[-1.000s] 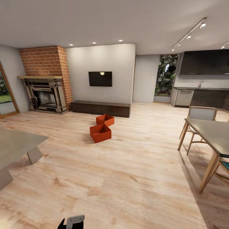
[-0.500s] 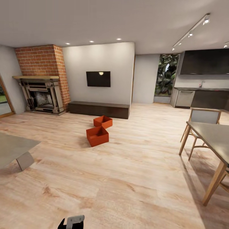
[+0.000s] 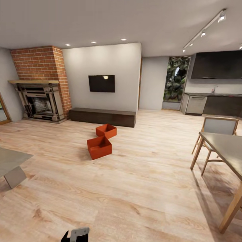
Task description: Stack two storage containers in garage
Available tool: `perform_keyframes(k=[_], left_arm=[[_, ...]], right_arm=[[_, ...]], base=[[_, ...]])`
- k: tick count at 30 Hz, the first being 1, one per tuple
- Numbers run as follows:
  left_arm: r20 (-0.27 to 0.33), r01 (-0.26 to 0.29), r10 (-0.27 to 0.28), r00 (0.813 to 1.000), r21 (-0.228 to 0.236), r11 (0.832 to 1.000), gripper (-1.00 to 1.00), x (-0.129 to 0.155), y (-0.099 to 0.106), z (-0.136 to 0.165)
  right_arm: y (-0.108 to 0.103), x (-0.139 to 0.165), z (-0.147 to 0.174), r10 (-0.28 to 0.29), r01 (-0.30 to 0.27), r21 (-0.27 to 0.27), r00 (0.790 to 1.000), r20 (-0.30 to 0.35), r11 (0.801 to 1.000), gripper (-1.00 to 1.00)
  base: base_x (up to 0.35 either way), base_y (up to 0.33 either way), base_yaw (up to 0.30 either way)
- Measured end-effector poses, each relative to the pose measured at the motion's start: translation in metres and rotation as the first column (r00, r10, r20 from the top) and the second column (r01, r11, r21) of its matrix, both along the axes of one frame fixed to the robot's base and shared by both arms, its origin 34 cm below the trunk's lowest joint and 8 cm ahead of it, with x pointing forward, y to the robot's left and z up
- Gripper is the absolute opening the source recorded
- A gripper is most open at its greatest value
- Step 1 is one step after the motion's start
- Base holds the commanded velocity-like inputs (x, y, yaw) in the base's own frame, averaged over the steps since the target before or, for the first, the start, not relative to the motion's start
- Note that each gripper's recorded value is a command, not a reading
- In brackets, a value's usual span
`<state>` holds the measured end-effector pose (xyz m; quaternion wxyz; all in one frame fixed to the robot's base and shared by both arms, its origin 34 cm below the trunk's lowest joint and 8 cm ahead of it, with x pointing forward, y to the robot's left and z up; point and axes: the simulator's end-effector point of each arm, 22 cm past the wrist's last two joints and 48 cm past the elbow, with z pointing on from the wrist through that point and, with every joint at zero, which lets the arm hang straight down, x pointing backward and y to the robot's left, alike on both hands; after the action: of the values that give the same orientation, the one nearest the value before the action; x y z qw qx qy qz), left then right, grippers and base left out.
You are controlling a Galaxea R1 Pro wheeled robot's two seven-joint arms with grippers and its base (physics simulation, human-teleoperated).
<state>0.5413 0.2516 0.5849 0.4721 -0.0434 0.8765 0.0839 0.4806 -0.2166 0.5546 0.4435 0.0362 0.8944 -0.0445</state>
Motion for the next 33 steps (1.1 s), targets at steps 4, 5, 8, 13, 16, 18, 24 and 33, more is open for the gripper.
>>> perform_keyframes(k=[4,5,8,13,16,18,24,33], left_arm=[[0.0,0.0,0.0,1.0,0.0,1.0,1.0,0.0,0.0,0.0],[0.0,0.0,0.0,1.0,0.0,1.0,1.0,0.0,0.0,0.0],[0.0,0.0,0.0,1.0,0.0,1.0,1.0,0.0,0.0,0.0],[0.0,0.0,0.0,1.0,0.0,1.0,1.0,0.0,0.0,0.0],[0.0,0.0,0.0,1.0,0.0,1.0,1.0,0.0,0.0,0.0],[0.0,0.0,0.0,1.0,0.0,1.0,1.0,0.0,0.0,0.0],[0.0,0.0,0.0,1.0,0.0,1.0,1.0,0.0,0.0001,0.0],[0.0,0.001,-0.001,1.0,0.0,1.0,1.0,0.0,-0.0001,0.0]], right_arm=[[-0.0001,0.0002,0.0003,0.0,0.0,0.0,1.0,0.001,1.0,1.0],[0.0,0.0003,0.0003,0.0,0.0,0.0,1.0,0.001,1.0,1.0],[0.0,0.0,0.0001,0.0,0.0,0.0,1.0,0.001,1.0,1.0],[0.0,0.0001,0.0002,0.0,0.0,0.0,1.0,0.001,1.0,1.0],[-0.0001,0.0002,0.0003,-0.001,0.001,0.0,1.0,0.001,1.0,1.0],[0.0,0.0002,0.0003,0.0,0.0,0.0,1.0,0.001,1.0,1.0],[0.0,-0.0001,-0.0001,0.0,0.0,0.0,1.0,0.0,1.0,1.0],[-0.0001,-0.0004,-0.0003,-0.001,0.001,0.0,1.0,-0.001,1.0,1.0]], base=[[0.34,-0.15,0.0],[0.34,-0.15,0.0],[0.34,-0.15,0.0],[0.34,-0.15,0.0],[0.34,-0.15,0.003],[0.34,-0.15,0.071],[0.34,-0.15,0.207],[0.34,-0.148,0.259]])
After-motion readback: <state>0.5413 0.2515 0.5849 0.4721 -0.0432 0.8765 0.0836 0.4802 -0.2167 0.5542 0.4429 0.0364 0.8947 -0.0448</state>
